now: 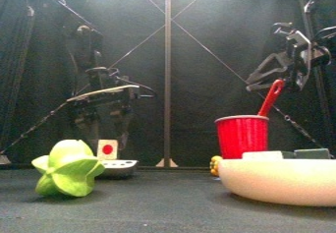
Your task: Grab green sushi piece from stove
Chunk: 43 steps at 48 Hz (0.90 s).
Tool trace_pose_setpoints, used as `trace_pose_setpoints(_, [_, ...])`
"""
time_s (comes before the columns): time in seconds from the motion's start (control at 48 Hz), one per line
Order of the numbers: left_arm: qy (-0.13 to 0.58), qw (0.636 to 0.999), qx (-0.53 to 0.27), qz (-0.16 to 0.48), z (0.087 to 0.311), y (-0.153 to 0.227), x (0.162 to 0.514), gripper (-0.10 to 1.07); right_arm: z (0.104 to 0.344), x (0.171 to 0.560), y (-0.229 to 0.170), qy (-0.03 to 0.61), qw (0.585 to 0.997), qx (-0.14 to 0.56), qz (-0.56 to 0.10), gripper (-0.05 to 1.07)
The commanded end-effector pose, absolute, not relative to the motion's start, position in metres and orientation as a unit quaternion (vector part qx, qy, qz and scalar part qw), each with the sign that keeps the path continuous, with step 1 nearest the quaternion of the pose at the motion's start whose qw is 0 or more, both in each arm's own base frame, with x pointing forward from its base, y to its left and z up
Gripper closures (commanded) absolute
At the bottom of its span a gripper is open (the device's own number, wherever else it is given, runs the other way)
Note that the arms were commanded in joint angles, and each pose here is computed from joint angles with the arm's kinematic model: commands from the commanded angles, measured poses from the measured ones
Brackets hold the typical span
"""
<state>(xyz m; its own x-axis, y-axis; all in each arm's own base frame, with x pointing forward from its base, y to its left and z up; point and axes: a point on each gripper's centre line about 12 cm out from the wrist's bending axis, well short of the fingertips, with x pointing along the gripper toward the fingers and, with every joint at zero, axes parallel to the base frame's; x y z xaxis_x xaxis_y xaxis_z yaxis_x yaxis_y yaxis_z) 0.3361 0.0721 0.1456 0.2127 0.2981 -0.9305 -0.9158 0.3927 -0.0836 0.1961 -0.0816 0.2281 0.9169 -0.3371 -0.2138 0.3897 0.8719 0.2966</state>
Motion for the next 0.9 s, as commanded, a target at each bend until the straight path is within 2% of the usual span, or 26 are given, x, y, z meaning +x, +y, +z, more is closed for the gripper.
trace_pose_setpoints(0.0, [0.446,0.703,-0.348,0.431,0.151,0.073,0.339,0.13,0.232,0.198,-0.083,0.073,0.965,0.169,-0.188,0.32])
trace_pose_setpoints(0.312, [0.441,0.709,-0.346,0.428,0.156,0.073,0.339,0.28,0.232,0.198,-0.083,0.073,0.965,0.168,-0.188,0.32])
trace_pose_setpoints(0.583, [0.419,0.734,-0.339,0.413,0.178,0.07,0.337,0.29,0.232,0.198,-0.083,0.073,0.965,0.168,-0.189,0.32])
trace_pose_setpoints(0.875, [0.423,0.734,-0.336,0.411,0.177,0.066,0.336,0.29,0.231,0.197,-0.083,0.073,0.964,0.17,-0.189,0.32])
